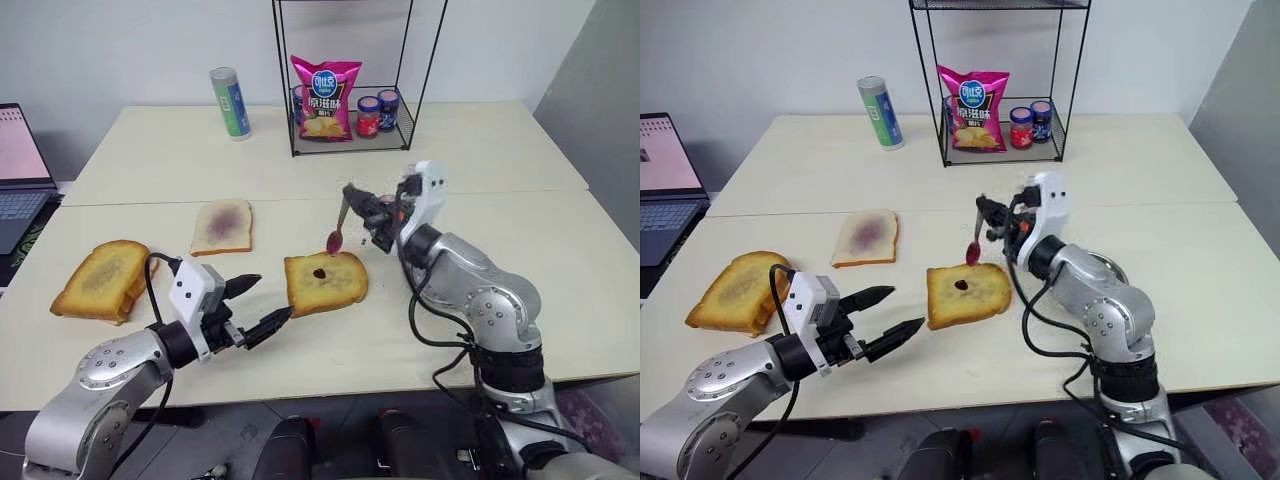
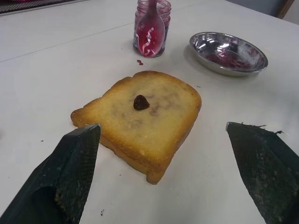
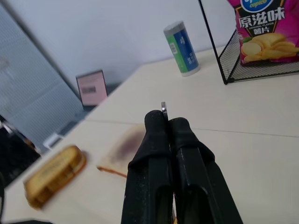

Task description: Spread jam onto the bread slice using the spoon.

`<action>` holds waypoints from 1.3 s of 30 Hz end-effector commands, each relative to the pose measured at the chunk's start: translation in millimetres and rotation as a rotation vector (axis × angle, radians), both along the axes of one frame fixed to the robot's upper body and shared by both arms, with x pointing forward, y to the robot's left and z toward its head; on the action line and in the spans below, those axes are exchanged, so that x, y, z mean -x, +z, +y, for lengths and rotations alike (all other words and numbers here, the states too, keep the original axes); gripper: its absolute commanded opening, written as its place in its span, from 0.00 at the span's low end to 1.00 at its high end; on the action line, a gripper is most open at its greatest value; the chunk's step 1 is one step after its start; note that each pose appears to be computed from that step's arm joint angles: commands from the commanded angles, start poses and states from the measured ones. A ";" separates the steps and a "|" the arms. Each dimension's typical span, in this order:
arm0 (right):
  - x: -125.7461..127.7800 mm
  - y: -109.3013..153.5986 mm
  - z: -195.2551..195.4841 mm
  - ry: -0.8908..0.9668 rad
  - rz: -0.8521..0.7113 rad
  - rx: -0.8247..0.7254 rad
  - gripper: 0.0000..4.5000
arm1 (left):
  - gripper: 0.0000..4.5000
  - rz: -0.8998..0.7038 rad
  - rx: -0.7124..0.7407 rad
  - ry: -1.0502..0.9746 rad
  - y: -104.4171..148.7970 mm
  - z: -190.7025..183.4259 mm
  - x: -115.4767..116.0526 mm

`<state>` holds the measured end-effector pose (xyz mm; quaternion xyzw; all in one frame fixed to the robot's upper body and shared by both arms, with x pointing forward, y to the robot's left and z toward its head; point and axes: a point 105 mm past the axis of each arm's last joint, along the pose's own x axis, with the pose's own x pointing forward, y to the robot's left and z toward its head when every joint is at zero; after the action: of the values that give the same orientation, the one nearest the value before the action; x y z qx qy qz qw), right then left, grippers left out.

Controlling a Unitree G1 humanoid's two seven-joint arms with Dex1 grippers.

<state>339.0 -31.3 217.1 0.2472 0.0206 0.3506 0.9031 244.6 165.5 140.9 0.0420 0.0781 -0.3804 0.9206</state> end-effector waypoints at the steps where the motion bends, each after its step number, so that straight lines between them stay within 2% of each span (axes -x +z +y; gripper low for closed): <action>1: -4.3 -4.5 -0.2 -0.007 0.160 -0.166 0.00 | 1.00 -0.049 -0.017 -0.022 9.1 -2.0 0.2; 4: -7.9 -16.5 3.7 -0.012 0.255 -0.218 0.00 | 1.00 -0.051 -0.019 -0.023 9.8 -1.7 0.1; 9: -12.7 -32.3 8.4 -0.023 0.316 -0.224 0.00 | 1.00 -0.051 -0.022 -0.022 10.2 -1.4 0.9; 12: -20.9 -52.9 6.6 -0.060 0.386 -0.231 0.00 | 1.00 -0.050 -0.025 -0.022 10.3 -1.1 1.7; 21: -21.0 -68.3 -6.4 -0.094 0.408 -0.192 0.00 | 1.00 -0.052 -0.032 -0.021 11.3 0.0 0.7; 32: -18.9 -66.2 -39.5 -0.155 0.384 -0.168 0.00 | 1.00 -0.053 -0.032 -0.032 10.5 -1.5 -2.6; 39: -19.6 -38.7 -36.3 -0.114 0.351 -0.266 0.00 | 1.00 -0.059 -0.032 -0.036 11.1 -1.9 -5.5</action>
<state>360.9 -73.8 150.0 0.4100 0.1535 0.2175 0.8723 249.9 165.6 145.7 0.0592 0.0713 -0.3884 0.9168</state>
